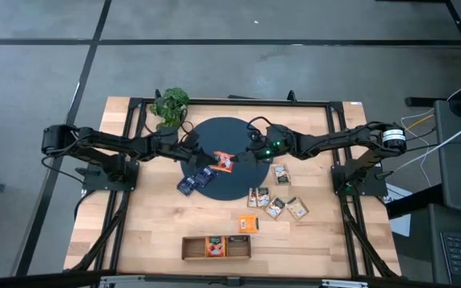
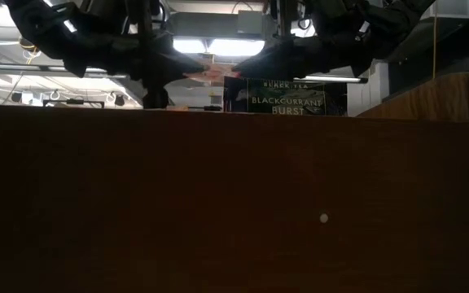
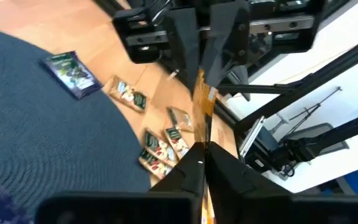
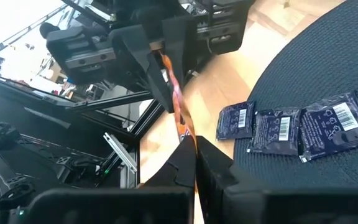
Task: Pick & Place Tea
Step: Put the orange tea bag into the middle section of the wooden organizer
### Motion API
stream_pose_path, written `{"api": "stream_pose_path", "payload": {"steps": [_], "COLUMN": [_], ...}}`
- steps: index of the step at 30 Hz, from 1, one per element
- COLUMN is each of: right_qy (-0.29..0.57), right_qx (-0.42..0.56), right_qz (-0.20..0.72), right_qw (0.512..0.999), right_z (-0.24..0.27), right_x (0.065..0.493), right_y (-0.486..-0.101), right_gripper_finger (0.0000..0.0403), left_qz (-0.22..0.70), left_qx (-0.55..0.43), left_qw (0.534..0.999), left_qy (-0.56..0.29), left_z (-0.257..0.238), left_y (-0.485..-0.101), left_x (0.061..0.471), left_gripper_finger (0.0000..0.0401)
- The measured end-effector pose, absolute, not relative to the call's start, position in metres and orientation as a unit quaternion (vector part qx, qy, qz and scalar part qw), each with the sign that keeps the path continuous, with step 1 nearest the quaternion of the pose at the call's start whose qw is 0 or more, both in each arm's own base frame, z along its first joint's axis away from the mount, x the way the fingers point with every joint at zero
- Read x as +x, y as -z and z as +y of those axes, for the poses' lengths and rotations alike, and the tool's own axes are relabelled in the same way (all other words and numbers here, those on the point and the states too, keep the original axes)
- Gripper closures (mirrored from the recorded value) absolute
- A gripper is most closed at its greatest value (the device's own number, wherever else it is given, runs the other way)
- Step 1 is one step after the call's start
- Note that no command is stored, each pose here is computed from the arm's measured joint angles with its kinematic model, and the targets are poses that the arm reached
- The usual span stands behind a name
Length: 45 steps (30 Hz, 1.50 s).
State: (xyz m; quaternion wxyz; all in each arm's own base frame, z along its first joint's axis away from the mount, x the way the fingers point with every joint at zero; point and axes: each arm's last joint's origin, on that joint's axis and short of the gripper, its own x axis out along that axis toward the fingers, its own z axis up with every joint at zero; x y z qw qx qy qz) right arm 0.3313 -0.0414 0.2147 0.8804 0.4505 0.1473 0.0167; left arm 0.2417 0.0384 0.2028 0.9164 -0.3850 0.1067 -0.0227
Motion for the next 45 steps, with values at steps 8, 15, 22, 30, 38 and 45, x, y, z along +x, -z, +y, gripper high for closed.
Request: {"api": "stream_pose_path", "payload": {"steps": [8, 15, 22, 30, 38, 45], "right_qy": [-0.031, -0.103, -0.129, -0.105, -0.086, -0.062], "right_qx": [0.452, 0.491, 0.508, 0.502, 0.502, 0.505], "right_qz": [0.151, 0.226, 0.303, 0.355, 0.365, 0.383], "right_qw": [0.878, 0.835, 0.796, 0.782, 0.779, 0.771], "right_z": [-0.041, -0.034, -0.03, -0.03, -0.03, -0.03], "right_x": [0.331, 0.328, 0.321, 0.315, 0.313, 0.31], "right_y": [-0.215, -0.209, -0.199, -0.187, -0.184, -0.18], "right_gripper_finger": [0.036, 0.0353, 0.0353, 0.0352, 0.0352, 0.0352], "left_qz": [0.121, 0.217, 0.333, 0.367, 0.432, 0.449], "left_qx": [-0.383, -0.368, -0.34, -0.332, -0.343, -0.346], "left_qw": [0.915, 0.901, 0.87, 0.849, 0.81, 0.796], "left_qy": [0.046, 0.079, 0.127, 0.186, 0.199, 0.213], "left_z": [0.025, 0.004, -0.018, -0.045, -0.073, -0.094], "left_y": [-0.203, -0.216, -0.243, -0.27, -0.247, -0.229], "left_x": [0.244, 0.255, 0.26, 0.263, 0.271, 0.288], "left_gripper_finger": [0.0398, 0.0398, 0.0398, 0.0398, 0.0398, 0.0398]}}
